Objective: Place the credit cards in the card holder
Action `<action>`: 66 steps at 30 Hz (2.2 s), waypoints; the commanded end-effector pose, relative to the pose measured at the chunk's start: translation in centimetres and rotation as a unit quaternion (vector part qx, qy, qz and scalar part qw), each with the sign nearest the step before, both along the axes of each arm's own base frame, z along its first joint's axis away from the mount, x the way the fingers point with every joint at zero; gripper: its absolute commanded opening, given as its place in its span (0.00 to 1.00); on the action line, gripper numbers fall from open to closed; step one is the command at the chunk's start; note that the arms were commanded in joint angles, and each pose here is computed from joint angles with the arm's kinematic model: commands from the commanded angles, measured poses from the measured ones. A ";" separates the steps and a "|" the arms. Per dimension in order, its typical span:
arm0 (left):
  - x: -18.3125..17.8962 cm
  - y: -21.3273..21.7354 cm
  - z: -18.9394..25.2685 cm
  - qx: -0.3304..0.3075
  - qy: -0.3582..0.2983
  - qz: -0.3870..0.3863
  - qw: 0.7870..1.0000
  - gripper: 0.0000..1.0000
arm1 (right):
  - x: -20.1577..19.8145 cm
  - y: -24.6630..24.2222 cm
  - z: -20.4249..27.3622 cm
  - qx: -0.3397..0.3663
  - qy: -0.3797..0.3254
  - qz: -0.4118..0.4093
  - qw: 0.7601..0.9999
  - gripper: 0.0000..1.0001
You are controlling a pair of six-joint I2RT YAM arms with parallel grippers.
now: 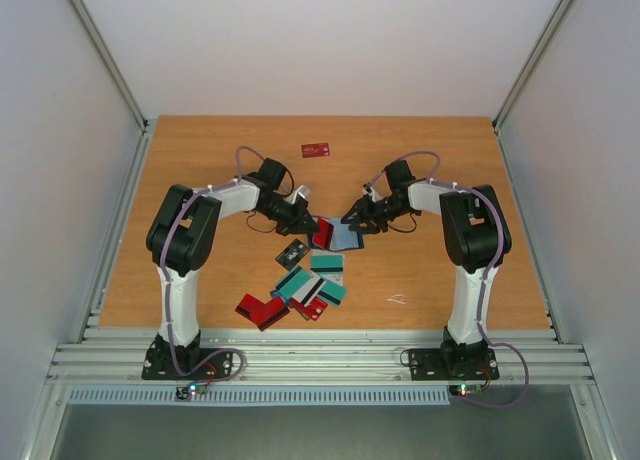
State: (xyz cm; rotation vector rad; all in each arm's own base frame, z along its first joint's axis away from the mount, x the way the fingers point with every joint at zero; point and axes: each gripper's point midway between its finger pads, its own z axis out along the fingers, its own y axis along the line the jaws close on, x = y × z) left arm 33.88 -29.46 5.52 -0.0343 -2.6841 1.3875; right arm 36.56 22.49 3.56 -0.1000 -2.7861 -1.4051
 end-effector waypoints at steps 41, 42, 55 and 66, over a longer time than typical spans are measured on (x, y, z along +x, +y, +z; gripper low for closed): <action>1.0 -1.7 -0.9 -0.001 -0.017 -0.021 1.000 0.00 | 0.1 -0.8 -0.9 -0.034 0.020 -0.010 0.999 0.39; 1.1 -1.7 -0.9 0.001 -0.018 -0.019 1.000 0.00 | 0.1 -0.8 -0.5 -0.035 0.017 -0.009 0.999 0.39; 2.1 -1.8 -2.1 0.012 -0.018 0.000 1.000 0.00 | -2.0 -1.9 1.1 -0.058 0.005 -0.010 0.998 0.39; 2.3 -2.0 -2.8 0.024 -0.014 0.011 1.000 0.00 | -4.1 -2.8 -2.0 -0.096 0.033 0.006 0.995 0.30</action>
